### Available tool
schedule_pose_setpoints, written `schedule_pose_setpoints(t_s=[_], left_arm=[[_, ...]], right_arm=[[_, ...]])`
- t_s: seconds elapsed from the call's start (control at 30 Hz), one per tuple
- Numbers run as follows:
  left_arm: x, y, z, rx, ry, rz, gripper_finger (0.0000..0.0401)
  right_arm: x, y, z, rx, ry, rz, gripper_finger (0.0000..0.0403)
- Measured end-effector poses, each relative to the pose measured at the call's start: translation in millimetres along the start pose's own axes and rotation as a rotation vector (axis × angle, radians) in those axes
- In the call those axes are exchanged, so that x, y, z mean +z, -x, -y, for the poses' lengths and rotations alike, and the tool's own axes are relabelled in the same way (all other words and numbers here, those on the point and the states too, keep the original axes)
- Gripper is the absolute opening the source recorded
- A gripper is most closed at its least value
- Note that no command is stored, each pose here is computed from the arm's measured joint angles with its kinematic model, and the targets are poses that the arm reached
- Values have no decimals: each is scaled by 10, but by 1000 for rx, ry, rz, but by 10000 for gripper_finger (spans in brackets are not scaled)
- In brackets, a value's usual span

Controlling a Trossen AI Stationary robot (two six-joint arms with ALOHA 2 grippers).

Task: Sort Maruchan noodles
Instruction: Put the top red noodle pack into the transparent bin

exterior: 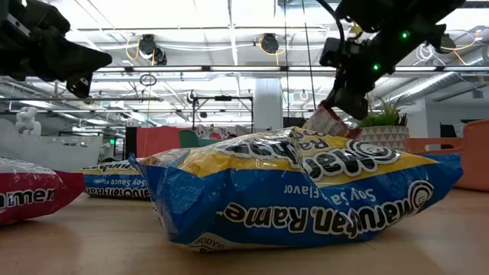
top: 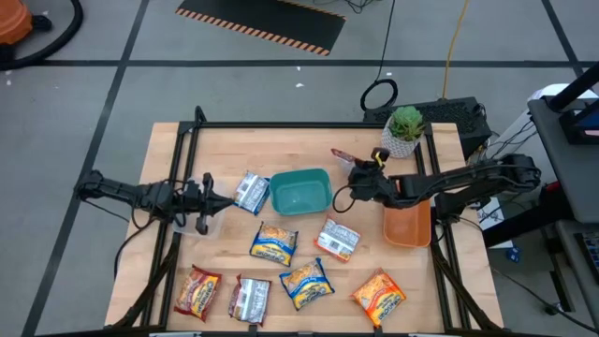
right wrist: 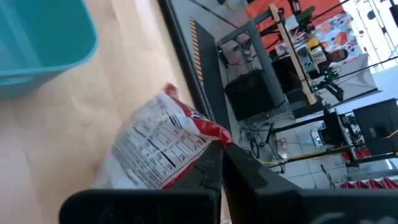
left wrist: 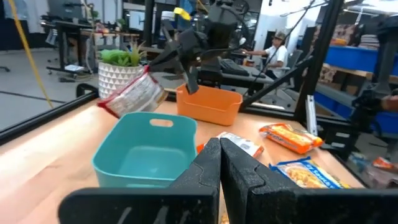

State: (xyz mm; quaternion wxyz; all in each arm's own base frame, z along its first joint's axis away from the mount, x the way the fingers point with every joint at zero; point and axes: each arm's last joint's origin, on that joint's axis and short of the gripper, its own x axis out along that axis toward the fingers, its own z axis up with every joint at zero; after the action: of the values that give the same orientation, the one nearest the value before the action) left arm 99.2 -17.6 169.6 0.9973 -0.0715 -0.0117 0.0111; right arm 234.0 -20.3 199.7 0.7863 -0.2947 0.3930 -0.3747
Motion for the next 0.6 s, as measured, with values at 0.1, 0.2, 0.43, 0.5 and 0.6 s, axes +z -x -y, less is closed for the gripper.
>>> schedule_pose_setpoints(t_s=[0.1, 0.2, 0.43, 0.5, 0.6], left_arm=[[-1, -9, 10, 9, -3, -1, 5], [23, -22, 19, 13, -33, 21, 5], [121, -54, 26, 63, -129, 116, 19], [137, -65, 13, 115, -139, 130, 33], [140, -87, -10, 172, -177, 128, 67]], right_arm=[[64, 13, 38, -6, 2, 12, 0], [157, 57, 90, -49, 0, 24, 0], [431, 253, 223, -158, 25, 66, 0], [504, 313, 260, -178, 30, 78, 0], [613, 391, 318, -179, 24, 109, 0]])
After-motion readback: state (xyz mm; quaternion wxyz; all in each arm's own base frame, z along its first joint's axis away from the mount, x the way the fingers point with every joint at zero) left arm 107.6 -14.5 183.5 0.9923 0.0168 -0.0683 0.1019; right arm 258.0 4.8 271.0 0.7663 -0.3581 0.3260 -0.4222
